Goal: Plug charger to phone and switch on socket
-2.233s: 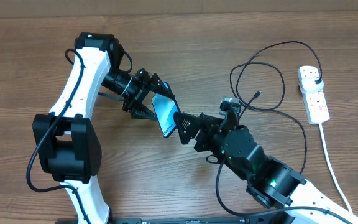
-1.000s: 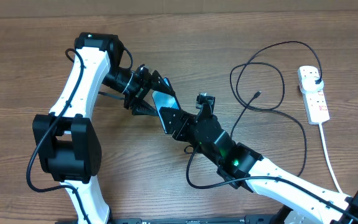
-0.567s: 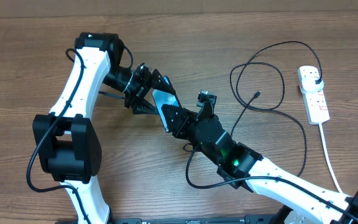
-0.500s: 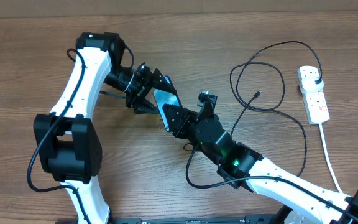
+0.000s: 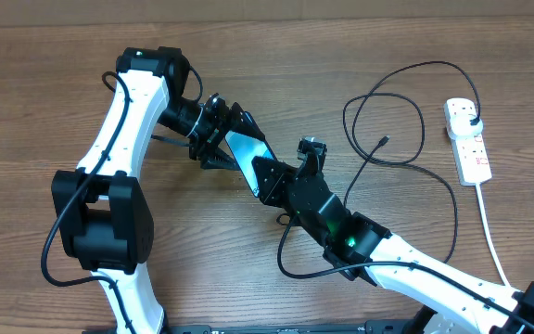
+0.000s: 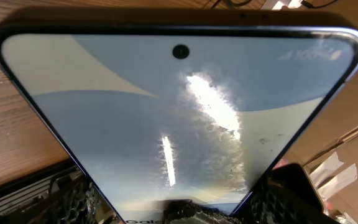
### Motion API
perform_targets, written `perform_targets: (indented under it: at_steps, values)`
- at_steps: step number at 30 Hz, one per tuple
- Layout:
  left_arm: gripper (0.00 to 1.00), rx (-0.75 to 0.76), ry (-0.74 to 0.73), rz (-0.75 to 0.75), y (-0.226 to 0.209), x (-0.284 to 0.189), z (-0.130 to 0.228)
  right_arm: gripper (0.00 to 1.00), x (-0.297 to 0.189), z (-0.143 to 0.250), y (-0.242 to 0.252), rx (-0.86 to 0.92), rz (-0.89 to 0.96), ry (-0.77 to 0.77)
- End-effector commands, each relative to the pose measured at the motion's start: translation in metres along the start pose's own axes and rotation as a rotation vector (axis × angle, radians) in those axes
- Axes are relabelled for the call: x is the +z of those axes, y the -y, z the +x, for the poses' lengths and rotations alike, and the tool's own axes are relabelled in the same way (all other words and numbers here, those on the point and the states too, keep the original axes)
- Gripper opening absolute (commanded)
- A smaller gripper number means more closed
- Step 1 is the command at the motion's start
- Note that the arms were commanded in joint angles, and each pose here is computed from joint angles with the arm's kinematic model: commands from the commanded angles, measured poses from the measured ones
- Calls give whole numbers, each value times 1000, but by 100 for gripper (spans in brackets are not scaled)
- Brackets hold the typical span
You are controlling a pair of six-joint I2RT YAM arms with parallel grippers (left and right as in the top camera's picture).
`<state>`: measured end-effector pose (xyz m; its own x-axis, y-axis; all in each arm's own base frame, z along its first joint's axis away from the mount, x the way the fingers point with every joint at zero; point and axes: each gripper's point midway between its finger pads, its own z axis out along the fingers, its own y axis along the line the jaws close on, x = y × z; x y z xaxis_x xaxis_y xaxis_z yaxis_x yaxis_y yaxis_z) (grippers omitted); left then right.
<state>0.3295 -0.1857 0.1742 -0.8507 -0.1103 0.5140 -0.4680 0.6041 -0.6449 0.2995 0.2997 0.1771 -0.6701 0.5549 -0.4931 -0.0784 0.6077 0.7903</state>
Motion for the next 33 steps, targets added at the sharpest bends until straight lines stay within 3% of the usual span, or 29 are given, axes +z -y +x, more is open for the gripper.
perform_targets:
  at_steps: [1,6,8,15,21,27,33]
  values:
    - [73,30,-21,45,18,5,6,10,0,-4,-15,4,-41,8]
    - [97,28,-15,50,17,2,4,6,0,-8,-3,-1,9,28]
    - [100,22,-13,52,16,0,3,4,0,-13,4,3,35,33]
    - [100,82,9,75,9,-28,9,4,-27,-62,31,53,123,92]
    - [100,181,113,43,11,-62,25,4,-58,-84,41,128,146,98]
    - [100,331,349,-112,7,-105,74,4,-72,-85,63,337,156,-20]
    - [97,496,671,-237,7,-150,126,4,-72,-88,57,365,107,-52]
